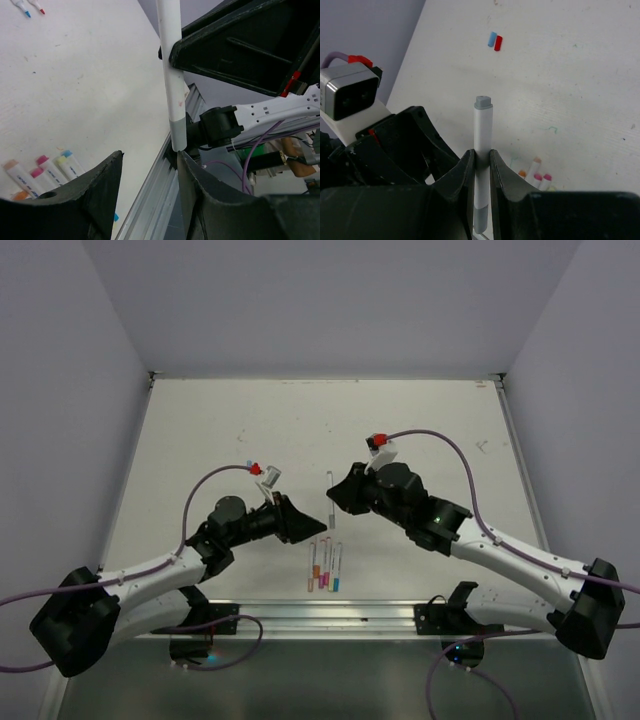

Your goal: Open the pen caps

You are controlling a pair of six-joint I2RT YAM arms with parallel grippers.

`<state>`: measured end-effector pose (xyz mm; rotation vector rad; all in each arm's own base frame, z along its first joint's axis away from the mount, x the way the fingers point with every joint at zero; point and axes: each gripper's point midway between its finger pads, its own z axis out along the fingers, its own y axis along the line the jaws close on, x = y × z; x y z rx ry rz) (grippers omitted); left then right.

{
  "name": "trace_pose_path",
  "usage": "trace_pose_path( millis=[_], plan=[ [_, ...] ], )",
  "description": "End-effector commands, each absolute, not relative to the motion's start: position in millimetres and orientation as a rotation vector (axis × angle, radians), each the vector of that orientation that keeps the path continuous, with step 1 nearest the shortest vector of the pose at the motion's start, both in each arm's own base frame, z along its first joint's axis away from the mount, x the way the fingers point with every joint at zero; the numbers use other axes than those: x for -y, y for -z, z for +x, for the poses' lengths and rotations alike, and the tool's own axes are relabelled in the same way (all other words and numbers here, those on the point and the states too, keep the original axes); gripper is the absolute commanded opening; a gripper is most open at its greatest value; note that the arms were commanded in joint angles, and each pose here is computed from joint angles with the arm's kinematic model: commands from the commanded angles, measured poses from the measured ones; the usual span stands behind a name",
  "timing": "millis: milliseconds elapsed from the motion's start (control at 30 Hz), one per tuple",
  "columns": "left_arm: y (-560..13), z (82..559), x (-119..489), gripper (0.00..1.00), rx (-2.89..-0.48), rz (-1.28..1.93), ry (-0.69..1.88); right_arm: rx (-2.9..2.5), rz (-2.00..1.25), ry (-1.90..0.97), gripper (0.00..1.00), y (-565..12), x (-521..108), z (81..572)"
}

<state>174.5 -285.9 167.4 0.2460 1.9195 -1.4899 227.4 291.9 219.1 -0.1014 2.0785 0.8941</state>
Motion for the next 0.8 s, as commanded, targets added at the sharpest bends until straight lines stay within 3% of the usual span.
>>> trace_pose_path(
  millis=[0,467,767],
  plan=[
    [-197.5,177.8,296.2,0.5,-1.802,0.231,1.539,-1.952,-0.054,-1.003,0.0,-250.7,-298.7,230.9],
    [-210.8,174.7,316.4,0.5,-1.762,0.244,1.606,-1.928,-0.025,-1.043,0.0,-245.9,-300.1,230.3],
    [-209.9,175.2,322.3,0.31,-1.783,0.237,1.608,-1.929,-0.014,-1.047,0.0,-241.5,-299.3,230.0]
  ],
)
